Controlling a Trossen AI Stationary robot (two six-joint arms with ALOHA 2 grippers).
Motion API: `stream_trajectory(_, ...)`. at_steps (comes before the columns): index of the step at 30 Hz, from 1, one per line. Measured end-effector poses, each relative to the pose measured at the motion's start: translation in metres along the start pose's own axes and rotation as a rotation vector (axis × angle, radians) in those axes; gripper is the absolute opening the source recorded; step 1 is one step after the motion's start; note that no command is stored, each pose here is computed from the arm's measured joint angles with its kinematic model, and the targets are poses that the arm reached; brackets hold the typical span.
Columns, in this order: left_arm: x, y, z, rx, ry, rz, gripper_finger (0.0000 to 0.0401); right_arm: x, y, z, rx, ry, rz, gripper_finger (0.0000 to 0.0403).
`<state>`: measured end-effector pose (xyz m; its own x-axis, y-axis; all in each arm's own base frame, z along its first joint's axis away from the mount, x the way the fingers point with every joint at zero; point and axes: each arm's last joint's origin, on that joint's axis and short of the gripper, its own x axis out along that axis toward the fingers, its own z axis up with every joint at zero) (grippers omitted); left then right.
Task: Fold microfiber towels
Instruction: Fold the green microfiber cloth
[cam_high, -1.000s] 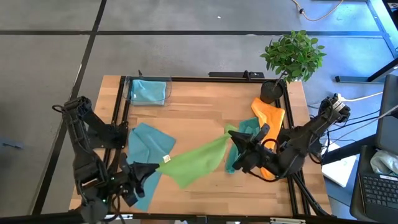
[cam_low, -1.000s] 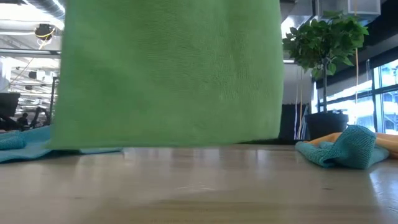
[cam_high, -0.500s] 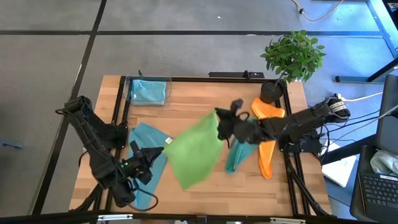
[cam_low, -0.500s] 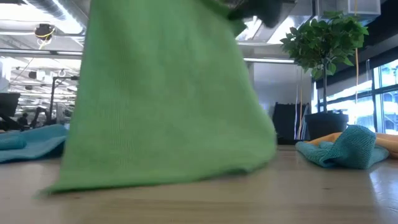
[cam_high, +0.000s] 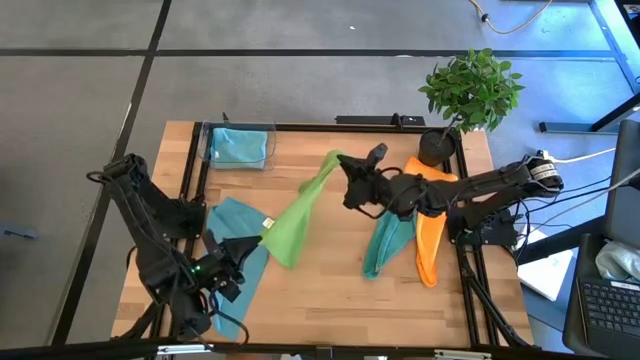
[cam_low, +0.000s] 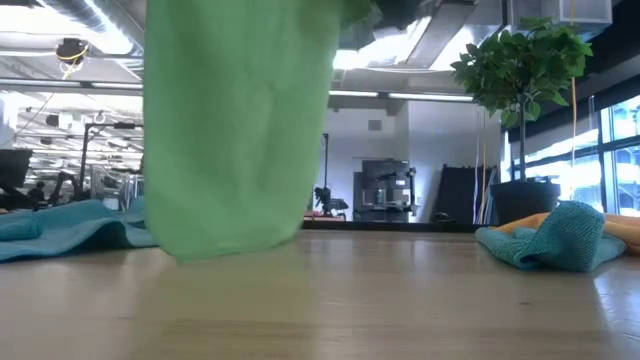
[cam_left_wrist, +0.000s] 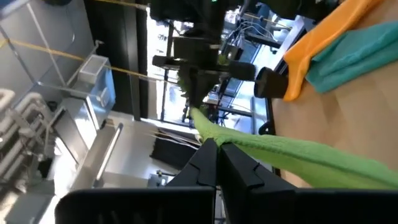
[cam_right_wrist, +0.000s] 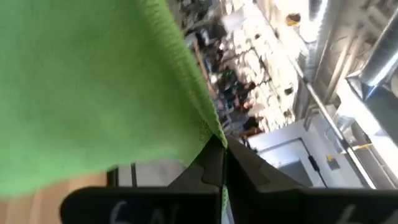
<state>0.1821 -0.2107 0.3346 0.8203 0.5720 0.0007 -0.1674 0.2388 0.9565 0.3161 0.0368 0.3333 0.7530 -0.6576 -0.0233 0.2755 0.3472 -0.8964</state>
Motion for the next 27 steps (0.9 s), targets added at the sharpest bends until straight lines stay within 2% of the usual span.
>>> stream_trajectory(6, -0.001, 0.011, 0.012, -0.098, -0.007, -0.012, 0.0000, -0.024, 0.027, 0.002, -0.147, 0.042, 0.141, 0.0008)
stream_trajectory(11, -0.006, 0.022, 0.030, -0.113, -0.026, -0.017, 0.0000, -0.040, 0.015, 0.017, -0.162, 0.080, -0.001, 0.0006)
stream_trajectory(14, -0.012, 0.028, 0.038, -0.121, -0.045, -0.023, 0.0000, -0.057, 0.005, 0.027, -0.160, 0.005, -0.022, 0.0009)
stream_trajectory(19, -0.021, 0.033, 0.043, -0.134, -0.073, -0.033, 0.0000, -0.087, -0.004, 0.037, -0.167, -0.167, 0.025, 0.0010)
stream_trajectory(27, -0.032, 0.035, 0.046, -0.172, -0.133, -0.073, 0.0000, -0.128, -0.006, 0.046, -0.133, -0.218, 0.036, 0.0011)
